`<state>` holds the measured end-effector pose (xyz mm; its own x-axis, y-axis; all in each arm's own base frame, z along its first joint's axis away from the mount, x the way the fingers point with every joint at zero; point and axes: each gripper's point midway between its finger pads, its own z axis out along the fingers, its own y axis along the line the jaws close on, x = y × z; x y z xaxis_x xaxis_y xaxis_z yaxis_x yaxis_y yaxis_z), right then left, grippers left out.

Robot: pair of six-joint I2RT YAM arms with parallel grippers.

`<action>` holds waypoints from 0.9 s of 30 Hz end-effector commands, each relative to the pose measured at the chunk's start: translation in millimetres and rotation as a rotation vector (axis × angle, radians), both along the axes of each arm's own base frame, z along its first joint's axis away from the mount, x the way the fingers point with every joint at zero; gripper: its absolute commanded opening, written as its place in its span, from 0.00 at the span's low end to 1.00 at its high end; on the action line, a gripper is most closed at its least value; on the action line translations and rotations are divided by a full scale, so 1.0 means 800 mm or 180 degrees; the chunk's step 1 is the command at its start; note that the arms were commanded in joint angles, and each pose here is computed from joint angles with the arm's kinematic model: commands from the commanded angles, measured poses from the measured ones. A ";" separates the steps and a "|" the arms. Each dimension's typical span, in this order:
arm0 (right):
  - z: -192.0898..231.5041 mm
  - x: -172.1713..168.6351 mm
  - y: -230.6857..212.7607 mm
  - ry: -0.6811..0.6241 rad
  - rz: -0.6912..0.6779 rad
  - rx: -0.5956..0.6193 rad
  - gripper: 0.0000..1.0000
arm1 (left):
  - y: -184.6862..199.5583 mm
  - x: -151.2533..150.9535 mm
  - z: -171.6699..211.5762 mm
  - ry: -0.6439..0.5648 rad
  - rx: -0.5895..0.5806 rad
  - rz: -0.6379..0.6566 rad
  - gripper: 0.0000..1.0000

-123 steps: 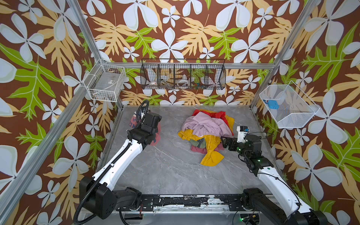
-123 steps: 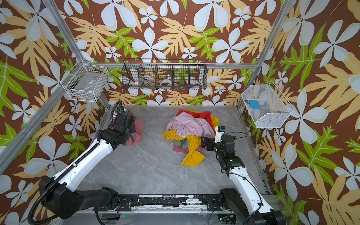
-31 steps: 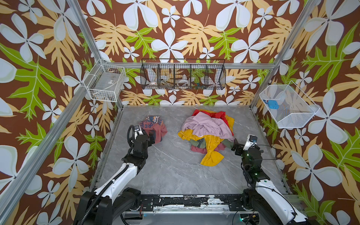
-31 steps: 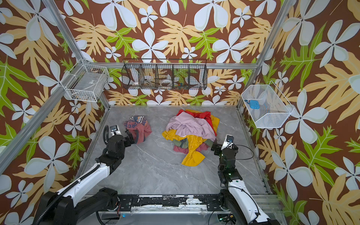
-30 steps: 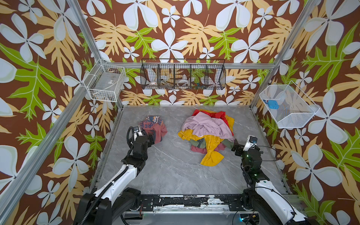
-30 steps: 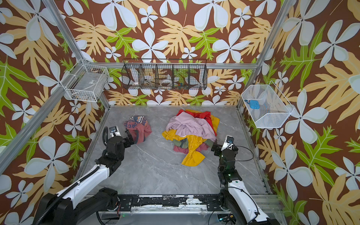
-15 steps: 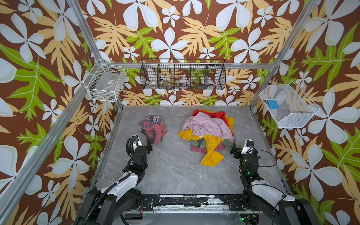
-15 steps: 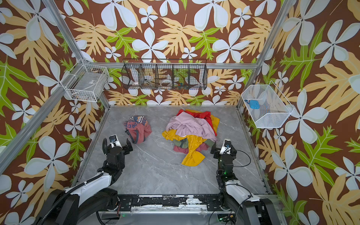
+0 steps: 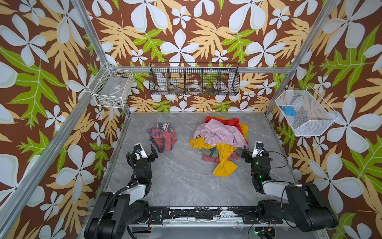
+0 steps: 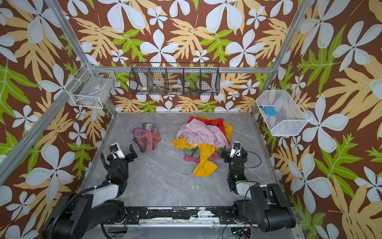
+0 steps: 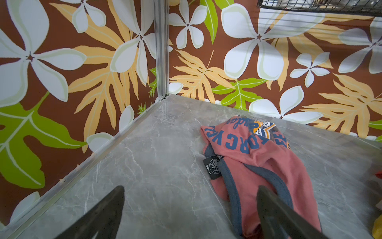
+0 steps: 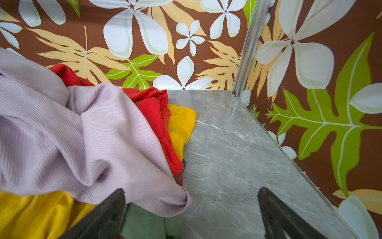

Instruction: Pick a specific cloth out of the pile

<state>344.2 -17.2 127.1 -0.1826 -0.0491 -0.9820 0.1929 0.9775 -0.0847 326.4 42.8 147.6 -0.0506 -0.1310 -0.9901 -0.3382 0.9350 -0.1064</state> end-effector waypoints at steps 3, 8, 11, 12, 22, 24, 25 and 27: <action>-0.001 0.020 0.015 0.0002 0.0213 -0.0104 1.00 | -0.019 0.012 0.018 -0.0310 -0.0077 -0.0338 0.96; -0.011 0.028 0.018 0.0098 0.0353 -0.0023 1.00 | -0.028 0.020 0.006 -0.0222 -0.0039 -0.0461 1.00; -0.017 0.034 0.010 0.0135 0.0370 0.0124 0.99 | -0.037 0.031 0.005 -0.0152 0.0029 -0.0599 1.00; -0.016 0.033 0.009 0.0108 0.0374 0.0134 1.00 | -0.037 0.032 0.003 -0.0111 0.0012 -0.0601 1.00; -0.017 0.034 0.009 0.0119 0.0372 0.0131 1.00 | -0.037 0.032 0.003 -0.0123 0.0022 -0.0598 1.00; -0.017 0.034 0.010 0.0118 0.0375 0.0133 1.00 | -0.037 0.032 0.003 -0.0121 0.0022 -0.0598 1.00; -0.017 0.033 0.010 0.0117 0.0376 0.0133 1.00 | -0.037 0.032 0.003 -0.0116 0.0024 -0.0599 1.00; -0.017 0.033 0.009 0.0117 0.0373 0.0131 1.00 | -0.037 0.032 0.003 -0.0118 0.0024 -0.0600 1.00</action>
<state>369.5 -10.9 108.9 -0.2344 -0.0437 -0.9712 0.0763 0.9951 -0.0632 350.6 13.5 142.0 -0.0673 -0.1166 -0.9909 -0.1611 0.9814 -0.1046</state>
